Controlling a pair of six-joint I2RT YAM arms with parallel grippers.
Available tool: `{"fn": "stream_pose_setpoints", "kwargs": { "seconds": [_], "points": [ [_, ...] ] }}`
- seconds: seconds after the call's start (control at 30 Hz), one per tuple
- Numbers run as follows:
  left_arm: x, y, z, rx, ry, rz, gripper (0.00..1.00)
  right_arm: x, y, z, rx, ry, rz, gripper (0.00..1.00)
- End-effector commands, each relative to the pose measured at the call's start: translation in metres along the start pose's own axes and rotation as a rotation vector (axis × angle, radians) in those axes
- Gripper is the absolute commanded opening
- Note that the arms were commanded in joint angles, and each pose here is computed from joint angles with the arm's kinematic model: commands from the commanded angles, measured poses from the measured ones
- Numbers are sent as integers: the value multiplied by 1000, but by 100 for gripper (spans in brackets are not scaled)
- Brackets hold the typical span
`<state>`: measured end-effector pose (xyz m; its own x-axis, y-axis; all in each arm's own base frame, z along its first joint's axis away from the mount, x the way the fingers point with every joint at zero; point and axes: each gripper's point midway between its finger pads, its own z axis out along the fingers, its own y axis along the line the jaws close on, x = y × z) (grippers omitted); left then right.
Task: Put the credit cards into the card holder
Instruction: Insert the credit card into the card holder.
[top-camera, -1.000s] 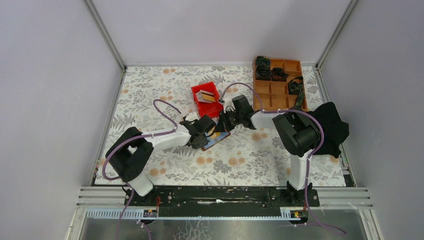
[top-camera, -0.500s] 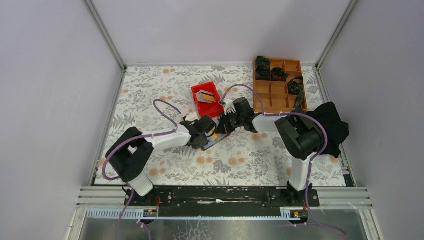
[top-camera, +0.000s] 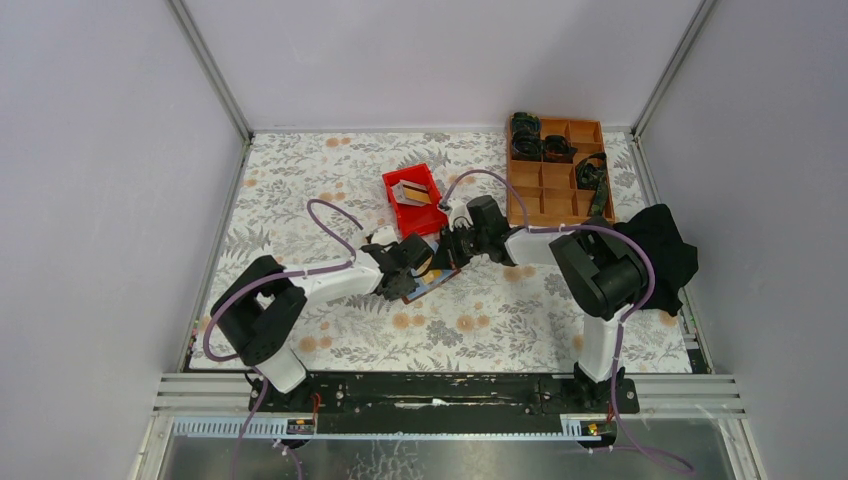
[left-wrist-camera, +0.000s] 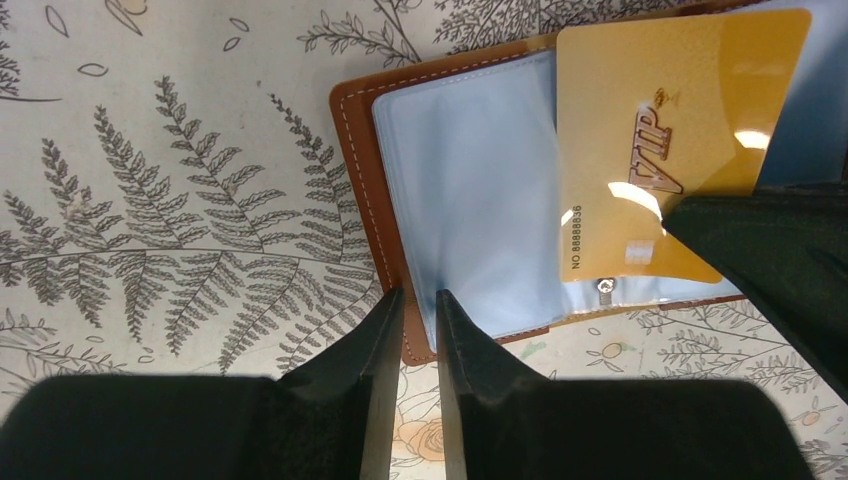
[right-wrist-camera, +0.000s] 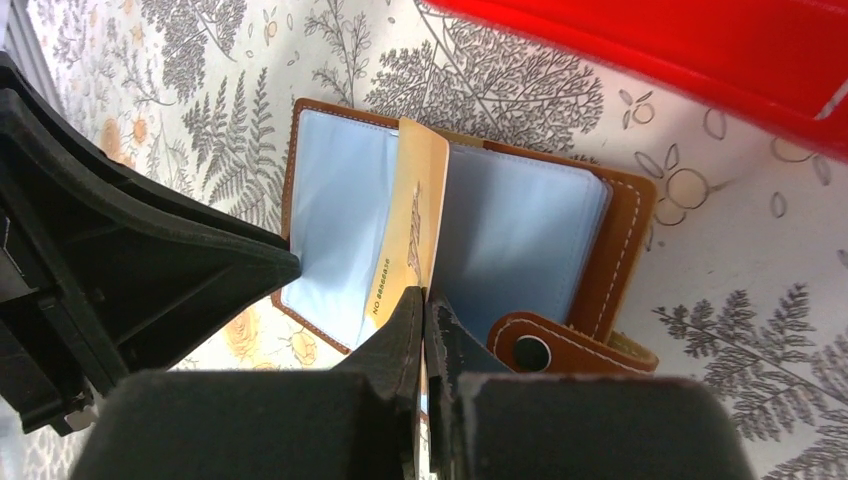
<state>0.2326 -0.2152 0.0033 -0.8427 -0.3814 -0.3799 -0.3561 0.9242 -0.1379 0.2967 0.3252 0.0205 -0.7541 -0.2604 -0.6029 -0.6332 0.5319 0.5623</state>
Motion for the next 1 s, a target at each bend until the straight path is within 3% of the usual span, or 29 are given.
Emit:
{"fn": "stream_pose_setpoints", "kwargs": {
  "seconds": [0.0,0.97],
  "points": [
    [62,91,10,-308,205,137,24,90,19,-1,-74,282,167,0],
    [73,95,13,-330,231,164,24,122,42,-3,-181,424,494,0]
  ]
}}
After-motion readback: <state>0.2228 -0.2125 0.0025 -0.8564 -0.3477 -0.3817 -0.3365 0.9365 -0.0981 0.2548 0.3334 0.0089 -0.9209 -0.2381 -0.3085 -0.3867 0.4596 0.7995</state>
